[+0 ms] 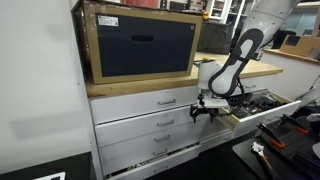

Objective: Open the second drawer to the left

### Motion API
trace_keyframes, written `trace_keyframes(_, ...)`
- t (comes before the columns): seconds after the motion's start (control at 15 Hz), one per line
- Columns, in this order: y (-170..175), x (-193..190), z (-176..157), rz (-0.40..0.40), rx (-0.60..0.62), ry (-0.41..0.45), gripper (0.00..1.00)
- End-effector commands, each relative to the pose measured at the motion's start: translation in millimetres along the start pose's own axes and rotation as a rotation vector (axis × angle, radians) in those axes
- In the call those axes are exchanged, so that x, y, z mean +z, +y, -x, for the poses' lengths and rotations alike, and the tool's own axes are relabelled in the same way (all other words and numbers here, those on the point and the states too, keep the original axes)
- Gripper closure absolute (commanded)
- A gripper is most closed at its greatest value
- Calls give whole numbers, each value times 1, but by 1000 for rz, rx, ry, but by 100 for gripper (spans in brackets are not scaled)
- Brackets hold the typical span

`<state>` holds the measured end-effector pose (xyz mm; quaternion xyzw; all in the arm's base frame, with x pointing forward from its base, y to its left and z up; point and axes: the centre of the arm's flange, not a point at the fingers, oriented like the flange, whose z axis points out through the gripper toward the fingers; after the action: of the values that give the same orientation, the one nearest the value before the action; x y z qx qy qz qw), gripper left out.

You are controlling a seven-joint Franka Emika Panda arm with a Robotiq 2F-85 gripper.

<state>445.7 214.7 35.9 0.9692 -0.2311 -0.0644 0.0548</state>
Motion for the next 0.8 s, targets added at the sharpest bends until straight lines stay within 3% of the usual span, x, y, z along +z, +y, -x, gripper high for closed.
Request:
trace_keyframes(0.0,-31,15,-10,-58,0,33,0)
trace_keyframes(0.2,-41,5,8,-116,-37,40,0)
trace_keyframes(0.33,-35,-12,20,-142,-87,-6,0)
trace_keyframes(0.4,-43,9,11,-105,-56,19,0)
trace_keyframes(0.73,-46,-1,16,-129,-82,5,0)
